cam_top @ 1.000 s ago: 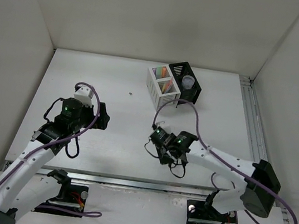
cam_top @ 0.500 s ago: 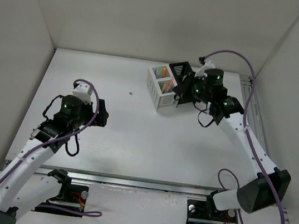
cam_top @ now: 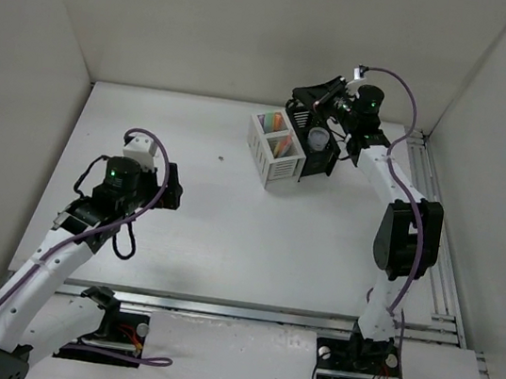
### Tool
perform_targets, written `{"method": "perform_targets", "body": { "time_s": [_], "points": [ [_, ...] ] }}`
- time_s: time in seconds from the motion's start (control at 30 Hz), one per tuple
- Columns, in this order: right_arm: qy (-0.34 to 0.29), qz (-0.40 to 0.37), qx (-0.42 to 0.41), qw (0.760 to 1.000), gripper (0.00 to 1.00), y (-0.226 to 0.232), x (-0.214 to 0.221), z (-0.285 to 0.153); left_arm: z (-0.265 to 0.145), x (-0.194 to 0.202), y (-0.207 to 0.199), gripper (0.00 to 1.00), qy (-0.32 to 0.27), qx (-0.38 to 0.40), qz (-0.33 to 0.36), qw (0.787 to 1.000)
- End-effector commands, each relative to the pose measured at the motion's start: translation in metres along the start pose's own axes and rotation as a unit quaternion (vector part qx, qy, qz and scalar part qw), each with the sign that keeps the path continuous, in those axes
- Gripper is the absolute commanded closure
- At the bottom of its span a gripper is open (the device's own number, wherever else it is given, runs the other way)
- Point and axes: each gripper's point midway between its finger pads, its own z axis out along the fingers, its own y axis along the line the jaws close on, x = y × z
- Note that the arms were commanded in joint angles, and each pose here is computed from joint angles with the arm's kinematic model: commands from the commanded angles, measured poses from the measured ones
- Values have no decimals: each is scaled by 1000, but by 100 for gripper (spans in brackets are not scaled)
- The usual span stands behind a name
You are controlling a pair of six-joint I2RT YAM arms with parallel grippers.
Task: Sort the stationery into containers
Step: Place the scissors in the storage box.
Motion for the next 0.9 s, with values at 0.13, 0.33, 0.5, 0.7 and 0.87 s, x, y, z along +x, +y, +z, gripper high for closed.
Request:
{"method": "perform_targets", "body": {
  "time_s": [0.13, 0.33, 0.5, 0.7, 0.87],
  "points": [
    [-47, 44, -112, 992, 100, 30, -53, 11, -7, -25, -4, 1, -27, -4, -8, 1000],
    [-74, 74, -74, 992, 100, -10, -52, 6, -7, -28, -3, 0, -27, -10, -9, 1000],
    [-84, 100, -57, 990, 100, -35, -56, 10, -2, -24, -4, 1, -13, -11, -14, 1000],
    [-78, 110, -44, 990, 69, -57, -54, 15, -4, -26, -3, 0, -12, -18, -18, 1000],
    [-77, 89, -49, 992, 39, -51, -59, 8, -5, -27, -3, 1, -12, -17, -21, 1000]
  ]
}}
